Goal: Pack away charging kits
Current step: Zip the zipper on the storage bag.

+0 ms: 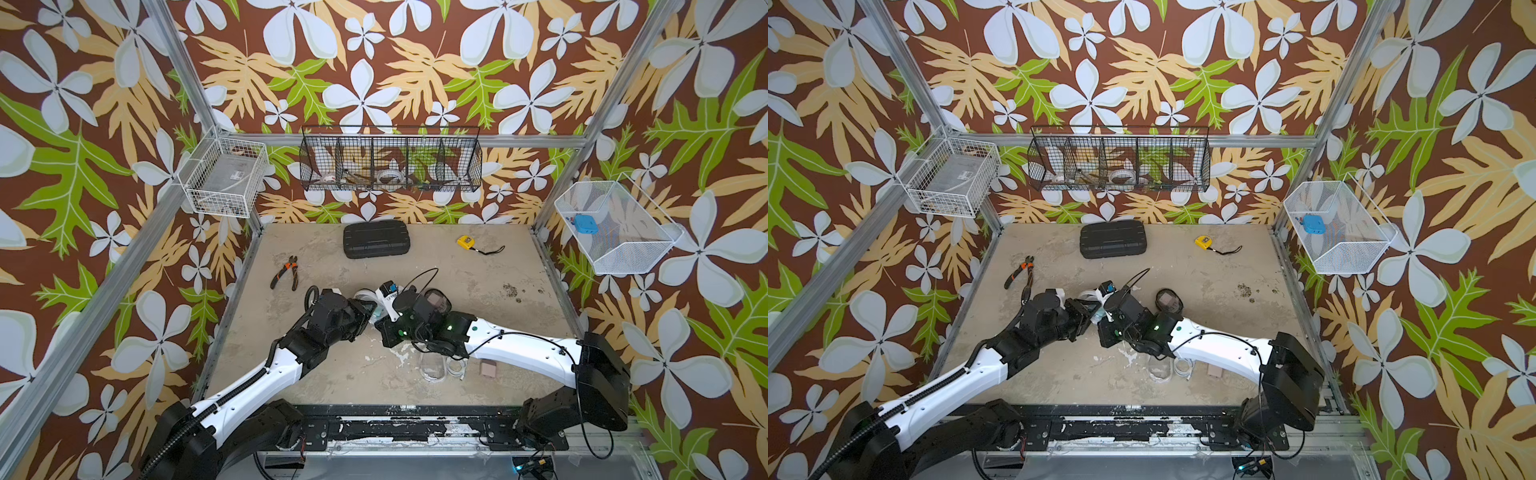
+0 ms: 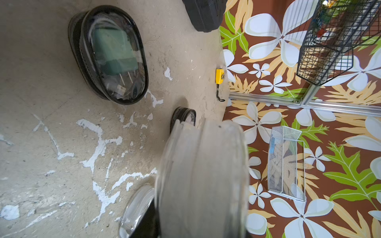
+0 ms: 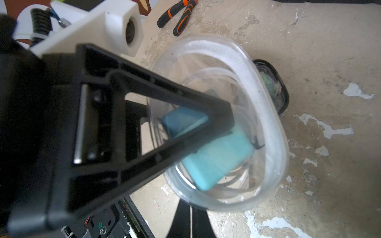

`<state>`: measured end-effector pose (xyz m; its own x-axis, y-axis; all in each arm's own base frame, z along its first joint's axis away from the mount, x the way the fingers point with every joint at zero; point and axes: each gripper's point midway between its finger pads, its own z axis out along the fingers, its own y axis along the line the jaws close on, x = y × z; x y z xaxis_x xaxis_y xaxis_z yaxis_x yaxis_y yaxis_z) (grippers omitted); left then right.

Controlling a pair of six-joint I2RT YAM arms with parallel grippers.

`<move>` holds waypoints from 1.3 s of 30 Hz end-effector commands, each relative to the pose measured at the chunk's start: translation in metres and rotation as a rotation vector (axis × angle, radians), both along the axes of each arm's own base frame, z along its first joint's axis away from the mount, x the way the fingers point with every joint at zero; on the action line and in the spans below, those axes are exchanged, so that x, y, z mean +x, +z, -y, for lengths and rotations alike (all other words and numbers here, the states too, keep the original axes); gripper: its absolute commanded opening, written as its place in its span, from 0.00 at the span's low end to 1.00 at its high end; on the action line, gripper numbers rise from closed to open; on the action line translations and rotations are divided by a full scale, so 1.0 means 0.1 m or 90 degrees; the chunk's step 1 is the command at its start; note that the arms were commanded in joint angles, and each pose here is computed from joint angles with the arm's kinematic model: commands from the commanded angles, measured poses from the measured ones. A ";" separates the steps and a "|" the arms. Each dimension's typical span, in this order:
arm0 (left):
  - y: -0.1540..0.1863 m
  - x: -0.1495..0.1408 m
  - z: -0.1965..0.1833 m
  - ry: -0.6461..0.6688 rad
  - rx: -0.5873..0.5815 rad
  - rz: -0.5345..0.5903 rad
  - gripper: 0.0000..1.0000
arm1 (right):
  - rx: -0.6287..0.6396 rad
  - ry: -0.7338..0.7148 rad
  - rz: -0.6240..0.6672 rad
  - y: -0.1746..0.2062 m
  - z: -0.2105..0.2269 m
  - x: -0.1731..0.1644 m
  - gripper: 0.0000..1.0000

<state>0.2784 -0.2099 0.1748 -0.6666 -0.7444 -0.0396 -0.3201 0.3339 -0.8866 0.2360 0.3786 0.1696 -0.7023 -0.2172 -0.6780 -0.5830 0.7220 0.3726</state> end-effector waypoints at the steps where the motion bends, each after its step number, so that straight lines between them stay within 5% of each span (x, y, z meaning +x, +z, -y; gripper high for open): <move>1: 0.15 0.00 0.07 -0.018 -0.033 0.022 0.00 | -0.005 -0.024 0.013 -0.01 0.10 0.04 0.00; 21: 0.15 0.04 0.09 -0.051 -0.008 0.042 0.00 | -0.143 -0.072 0.037 -0.27 0.73 0.07 0.00; 31: 0.18 -0.41 0.40 -0.405 -0.051 0.107 0.00 | -0.183 -0.022 0.101 -0.13 0.97 0.33 0.00; 39: 0.12 -0.69 0.42 -0.546 -0.013 0.140 0.00 | -0.195 0.008 0.176 0.18 0.87 0.47 0.00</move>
